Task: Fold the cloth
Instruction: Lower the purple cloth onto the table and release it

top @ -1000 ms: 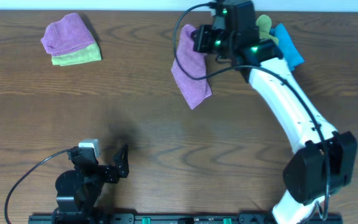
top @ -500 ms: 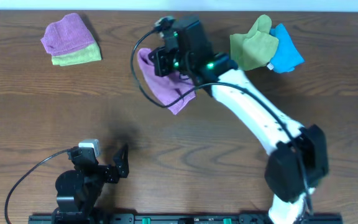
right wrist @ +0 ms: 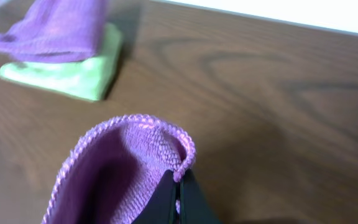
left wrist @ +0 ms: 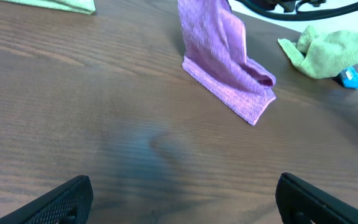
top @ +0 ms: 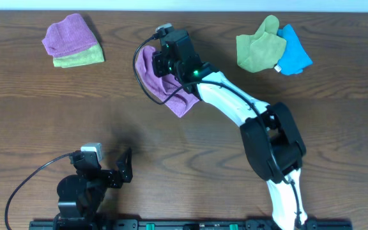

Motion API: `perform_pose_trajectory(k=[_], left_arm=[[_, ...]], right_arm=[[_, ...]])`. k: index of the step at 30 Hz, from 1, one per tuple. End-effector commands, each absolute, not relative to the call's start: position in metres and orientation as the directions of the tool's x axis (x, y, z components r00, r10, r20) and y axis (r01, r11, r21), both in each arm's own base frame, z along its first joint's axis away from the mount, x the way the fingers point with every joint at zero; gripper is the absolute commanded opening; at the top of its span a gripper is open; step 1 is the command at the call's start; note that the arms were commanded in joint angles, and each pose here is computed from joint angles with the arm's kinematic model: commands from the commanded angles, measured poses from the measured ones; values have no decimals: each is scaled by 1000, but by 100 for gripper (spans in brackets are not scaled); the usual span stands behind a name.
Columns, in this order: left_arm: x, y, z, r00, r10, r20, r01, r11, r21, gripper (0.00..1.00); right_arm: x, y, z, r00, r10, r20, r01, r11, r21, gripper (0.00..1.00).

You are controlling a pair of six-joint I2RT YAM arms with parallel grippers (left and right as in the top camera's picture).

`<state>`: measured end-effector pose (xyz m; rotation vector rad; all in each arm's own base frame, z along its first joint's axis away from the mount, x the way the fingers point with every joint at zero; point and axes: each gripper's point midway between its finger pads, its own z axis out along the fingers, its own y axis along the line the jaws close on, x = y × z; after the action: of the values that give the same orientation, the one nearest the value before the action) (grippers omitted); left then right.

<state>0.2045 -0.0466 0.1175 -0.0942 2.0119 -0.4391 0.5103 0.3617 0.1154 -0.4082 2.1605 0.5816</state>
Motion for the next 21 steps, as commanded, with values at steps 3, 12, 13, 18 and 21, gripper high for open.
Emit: perform_pose_trajectory(k=[3,12,13,18,21], left_arm=[[204,-47,116,-468,-255,-846,123,930,-348,95],[204,-47,116,-471,-255,-845,122,930,-348,95],[204,-47,116,-470,-255,-845,122,930,-348,95],[204,-47,116,-470,-255,-845,122,930,-348,95],[204,-47,116,-470,-255,-845,122,930,-348,95]], right_arm=[[539,348,95,-527,-91,-845,-381,914,139,1],[565,343,135,-457,-49,-888,-306,946,105,81],[564,343,144,-461,-52,-886,-305,947,104,86],[554,337,187,-517,-35,-855,-283,950,132,99],[540,328,212,-559,-40,-828,-274,952,139,99]])
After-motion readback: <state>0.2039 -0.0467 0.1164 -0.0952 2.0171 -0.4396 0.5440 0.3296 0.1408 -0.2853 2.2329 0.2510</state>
